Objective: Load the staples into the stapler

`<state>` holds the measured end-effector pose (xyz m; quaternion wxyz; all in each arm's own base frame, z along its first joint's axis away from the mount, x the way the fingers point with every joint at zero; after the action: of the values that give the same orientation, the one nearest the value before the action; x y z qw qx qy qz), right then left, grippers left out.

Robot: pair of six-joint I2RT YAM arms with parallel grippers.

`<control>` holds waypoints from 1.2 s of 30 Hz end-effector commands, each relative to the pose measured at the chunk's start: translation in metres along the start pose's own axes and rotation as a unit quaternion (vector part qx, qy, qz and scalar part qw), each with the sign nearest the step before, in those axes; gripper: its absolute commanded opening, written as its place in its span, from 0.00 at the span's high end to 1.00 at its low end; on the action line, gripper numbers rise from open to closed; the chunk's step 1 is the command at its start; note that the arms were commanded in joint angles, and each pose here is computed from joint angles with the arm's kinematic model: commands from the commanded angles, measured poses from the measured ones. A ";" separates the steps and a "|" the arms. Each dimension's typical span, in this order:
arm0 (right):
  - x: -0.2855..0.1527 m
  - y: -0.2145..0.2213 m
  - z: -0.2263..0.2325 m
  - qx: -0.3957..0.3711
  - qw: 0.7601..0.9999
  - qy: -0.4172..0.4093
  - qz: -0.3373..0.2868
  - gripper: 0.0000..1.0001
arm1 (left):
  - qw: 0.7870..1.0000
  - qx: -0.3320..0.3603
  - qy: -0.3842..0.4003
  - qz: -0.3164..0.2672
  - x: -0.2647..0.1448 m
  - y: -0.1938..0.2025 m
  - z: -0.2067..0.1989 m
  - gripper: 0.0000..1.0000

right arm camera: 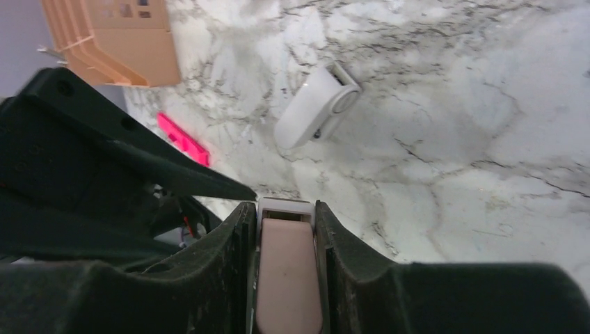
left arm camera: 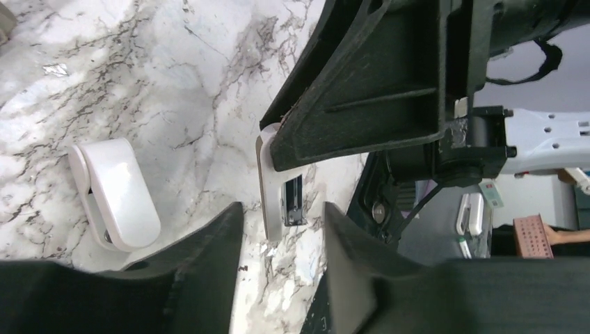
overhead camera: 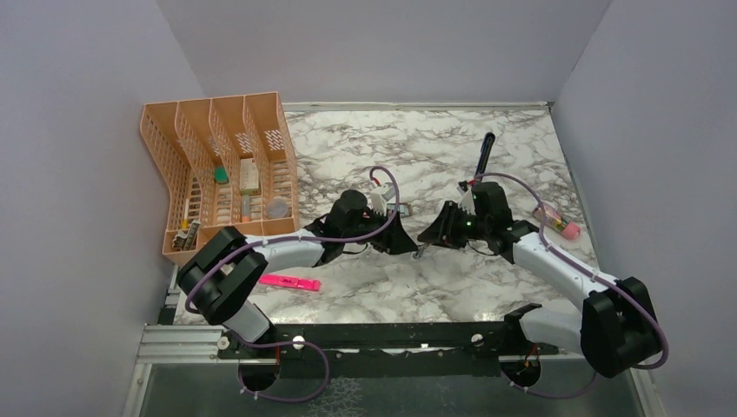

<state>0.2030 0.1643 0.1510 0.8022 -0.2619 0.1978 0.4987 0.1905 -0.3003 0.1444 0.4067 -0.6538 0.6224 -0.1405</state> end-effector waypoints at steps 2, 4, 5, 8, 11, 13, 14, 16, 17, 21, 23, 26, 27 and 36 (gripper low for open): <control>-0.004 -0.014 -0.012 -0.020 0.995 0.097 -0.033 0.73 | 0.998 0.035 -0.047 -0.022 -0.003 -0.002 0.010 0.39; -0.008 -0.021 -0.014 -0.037 0.989 0.133 -0.043 0.73 | 0.995 0.043 -0.090 -0.019 -0.006 -0.003 0.018 0.31; -0.011 -0.024 -0.015 -0.045 0.986 0.153 -0.049 0.73 | 0.992 0.050 -0.111 -0.017 -0.009 -0.004 0.021 0.29; -0.016 -0.032 -0.021 -0.065 0.976 0.199 -0.065 0.73 | 0.981 0.068 -0.183 -0.007 -0.017 -0.011 0.031 0.25; -0.016 -0.038 -0.028 -0.076 0.966 0.237 -0.070 0.73 | 0.967 0.082 -0.241 0.000 -0.026 -0.020 0.036 0.24; -0.009 -0.042 -0.037 -0.079 0.958 0.272 -0.053 0.73 | 0.955 0.086 -0.284 -0.001 -0.034 -0.026 0.040 0.24; -0.007 -0.043 -0.038 -0.080 0.956 0.278 -0.049 0.73 | 0.954 0.085 -0.288 0.001 -0.035 -0.026 0.041 0.24; -0.004 -0.046 -0.043 -0.082 0.951 0.293 -0.046 0.73 | 0.953 0.082 -0.292 0.009 -0.036 -0.023 0.041 0.24; -0.003 -0.047 -0.046 -0.084 0.947 0.306 -0.047 0.73 | 0.953 0.080 -0.293 0.010 -0.037 -0.022 0.041 0.24; 0.001 -0.053 -0.053 -0.090 0.938 0.332 -0.043 0.72 | 0.948 0.076 -0.308 0.017 -0.039 -0.017 0.045 0.24; 0.005 -0.054 -0.055 -0.094 0.936 0.338 -0.037 0.72 | 0.947 0.075 -0.311 0.024 -0.040 -0.015 0.046 0.24; 0.008 -0.057 -0.060 -0.102 0.929 0.354 -0.028 0.72 | 0.946 0.074 -0.314 0.036 -0.042 -0.011 0.048 0.24; 0.010 -0.057 -0.063 -0.104 0.927 0.359 -0.024 0.72 | 0.946 0.074 -0.312 0.040 -0.041 -0.010 0.048 0.24; 0.021 -0.062 -0.072 -0.111 0.919 0.379 -0.011 0.67 | 0.952 0.071 -0.288 0.072 -0.032 -0.002 0.050 0.24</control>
<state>0.2589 0.1182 0.1003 0.6565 -0.4975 0.4154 0.3860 0.2194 -0.2464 0.1249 0.6262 -0.6015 0.4939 0.0474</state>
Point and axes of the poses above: each gripper's point midway between its finger pads, its own x axis out along the fingers, its own z axis along the line the jaws close on, y = z × x, the point moved 7 cm from there along -x, back along the fingers, and after that the axes turned 8 degrees about x, right-handed, at the moved point
